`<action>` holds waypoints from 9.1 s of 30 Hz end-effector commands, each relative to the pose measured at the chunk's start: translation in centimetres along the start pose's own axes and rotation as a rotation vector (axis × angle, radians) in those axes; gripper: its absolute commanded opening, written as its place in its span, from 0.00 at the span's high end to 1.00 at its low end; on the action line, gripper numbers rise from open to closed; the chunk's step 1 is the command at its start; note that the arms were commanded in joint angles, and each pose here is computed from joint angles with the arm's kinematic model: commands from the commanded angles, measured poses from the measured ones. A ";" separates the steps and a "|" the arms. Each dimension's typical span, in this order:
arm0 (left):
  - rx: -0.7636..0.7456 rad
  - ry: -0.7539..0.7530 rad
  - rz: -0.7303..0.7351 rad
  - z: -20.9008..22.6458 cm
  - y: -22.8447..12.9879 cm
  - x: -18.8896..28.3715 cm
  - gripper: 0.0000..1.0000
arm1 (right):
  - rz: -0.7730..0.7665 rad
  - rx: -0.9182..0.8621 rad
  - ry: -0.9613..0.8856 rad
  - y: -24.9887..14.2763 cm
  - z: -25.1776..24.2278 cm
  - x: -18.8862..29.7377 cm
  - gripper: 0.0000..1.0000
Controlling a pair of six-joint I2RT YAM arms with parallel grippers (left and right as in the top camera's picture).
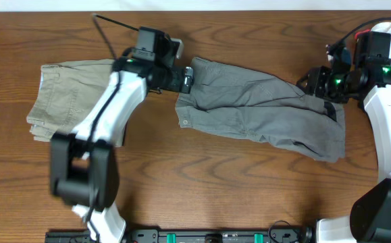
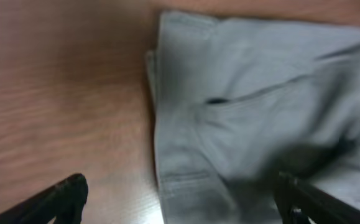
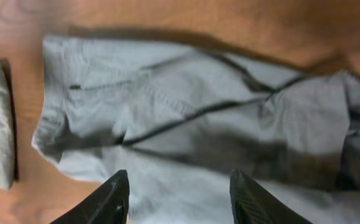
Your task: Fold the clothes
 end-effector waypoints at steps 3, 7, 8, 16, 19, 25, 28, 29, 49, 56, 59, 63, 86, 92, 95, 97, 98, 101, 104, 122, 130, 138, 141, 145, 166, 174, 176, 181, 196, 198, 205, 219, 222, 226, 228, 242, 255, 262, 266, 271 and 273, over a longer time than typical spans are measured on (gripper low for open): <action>-0.016 0.002 -0.003 1.5 0.4 -4.8 0.04 | 0.048 0.045 0.020 -0.9 0.3 0.3 0.50; -0.007 -0.047 -0.015 1.7 0.2 -7.1 0.11 | 0.066 0.036 0.016 -1.2 0.2 0.3 0.51; -0.008 -0.071 -0.021 1.5 0.2 -7.4 0.13 | 0.066 0.036 0.016 -1.2 0.2 0.3 0.51; -0.016 -0.095 -0.044 0.8 0.6 -7.9 0.47 | 0.063 0.034 0.017 -1.2 0.2 0.3 0.51; -0.017 -0.105 -0.053 0.5 0.9 -7.5 0.61 | 0.064 0.034 0.016 -1.2 0.2 0.3 0.51; -0.028 -0.132 -0.103 -0.6 2.2 -4.2 0.94 | 0.064 0.033 0.008 -1.2 0.1 0.3 0.52; -0.038 -0.124 -0.140 -1.2 3.1 -1.3 0.94 | 0.059 0.034 -0.018 -1.1 -0.1 0.3 0.52; -0.042 -0.123 -0.155 -1.4 3.3 -0.1 0.94 | 0.058 0.034 -0.030 -1.1 -0.2 0.3 0.53; -0.146 0.065 -0.599 -7.2 2.1 25.9 0.94 | 0.038 0.016 -0.184 -1.1 -2.7 0.0 0.29; -0.160 0.067 -0.657 -7.8 1.5 28.0 0.94 | 0.142 0.165 0.062 -4.4 -1.6 -4.0 0.16; -0.161 0.067 -0.658 -7.9 1.4 28.1 0.94 | 0.159 0.127 0.075 -5.9 -1.8 -6.0 0.17; -0.155 0.066 -0.637 -7.8 1.2 27.9 0.94 | 0.148 0.088 0.090 -7.2 -1.8 -8.1 0.17; 0.011 0.246 0.003 -2.9 -3.2 16.7 0.48 | -0.322 0.298 0.292 -4.5 3.3 5.7 0.99; 0.028 0.240 0.095 -1.7 -2.9 12.4 0.45 | -0.381 0.247 0.108 -7.5 2.2 9.2 0.99; 0.048 0.237 0.137 -1.2 -3.0 10.6 0.45 | -0.342 0.239 0.090 -8.7 2.0 9.5 0.99; 0.053 0.223 0.166 -1.1 -3.2 9.6 0.44 | -0.326 0.224 0.060 -9.0 1.6 9.4 0.99; 0.056 0.210 0.178 -1.1 -3.2 9.1 0.44 | -0.323 0.215 0.040 -9.0 1.4 9.3 0.98; 0.065 0.181 0.216 -0.9 -3.5 7.7 0.39 | -0.323 0.146 -0.050 -8.9 0.4 9.1 0.78; 0.072 0.149 0.231 -0.7 -3.5 5.9 0.36 | -0.337 0.058 -0.133 -8.7 -0.6 8.9 0.62; 0.014 0.160 0.105 2.8 -1.4 -5.6 0.30 | -0.273 -0.006 -0.180 -7.8 -1.7 6.9 0.28; 0.014 0.108 0.090 2.7 -1.4 -7.0 0.76 | -0.274 -0.006 -0.179 -7.8 -1.7 6.9 0.29; -0.010 0.097 -0.020 1.0 1.1 -1.2 0.94 | -0.302 0.003 -0.176 -7.3 -1.5 7.0 0.31; -0.037 0.104 -0.136 -0.5 2.9 4.6 0.94 | -0.305 0.002 -0.184 -6.9 -1.7 6.7 0.31; -0.071 0.135 -0.295 -2.7 3.5 13.3 0.94 | -0.264 -0.013 -0.198 -6.2 -2.3 5.1 0.32; -0.124 0.144 -0.530 -7.4 -1.6 28.3 0.94 | 0.117 0.242 0.412 -5.3 1.2 -7.9 0.22; -0.124 0.145 -0.530 -7.3 -1.5 28.3 0.94 | 0.200 0.291 0.502 -7.0 3.6 -9.2 0.69; -0.124 0.145 -0.531 -7.3 -1.5 28.3 0.94 | 0.199 0.294 0.543 -7.0 4.1 -8.8 0.93; -0.126 0.146 -0.537 -7.4 -1.5 28.5 0.94 | 0.097 0.315 0.616 -5.5 4.6 -4.9 0.99; -0.165 0.153 -0.733 -9.4 -2.4 35.4 0.94 | -0.735 0.187 0.131 -6.7 4.1 16.0 0.99; -0.166 0.153 -0.765 -9.7 -2.7 36.6 0.94 | -0.807 0.131 0.099 -7.7 3.9 17.6 0.99; -0.146 0.126 -0.943 -11.9 -4.1 43.8 0.94 | -0.965 0.049 0.091 -10.5 4.4 22.4 0.99; -0.220 0.010 -1.172 -15.3 -6.5 52.2 0.94 | -1.166 0.049 0.024 -13.6 7.9 33.7 0.99; -0.246 -0.010 -1.240 -15.9 -6.6 53.7 0.94 | -1.221 0.037 -0.008 -14.0 8.4 35.9 0.99; -0.257 -0.008 -1.279 -16.1 -6.5 54.5 0.94 | -1.307 0.048 -0.038 -14.7 9.2 38.8 0.99; -0.255 0.007 -1.254 -15.8 -6.0 53.8 0.94 | -1.335 0.054 -0.055 -14.8 9.4 39.9 0.99; -0.141 0.172 -0.673 -8.0 8.1 33.4 0.94 | -0.806 -0.007 -0.167 -1.6 7.2 27.9 0.98; -0.031 0.466 -0.426 2.6 13.9 15.7 0.21 | -0.511 0.034 -0.194 12.6 0.1 12.1 0.27; 0.005 0.490 -0.289 2.8 9.8 20.6 0.06 | -0.453 0.017 -0.214 9.5 -1.0 15.3 0.21; 0.017 0.482 -0.204 1.9 7.2 22.7 0.06 | -0.381 0.006 -0.211 7.3 -0.6 16.0 0.18; 0.027 0.443 -0.095 0.9 4.6 23.7 0.06 | -0.209 -0.063 -0.233 4.7 -1.3 14.8 0.17; 0.036 0.420 -0.027 0.6 3.5 23.5 0.07 | -0.148 -0.087 -0.240 3.8 -1.7 14.3 0.19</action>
Point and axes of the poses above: each gripper's point midway between its finger pads, its own x axis back along the fingers, its own z axis along the line the jaws close on, y = z × x, the point moved 8 cm from there along x, back along the fingers, and after that the axes turned 7 degrees about -x, right-handed, at the moved point
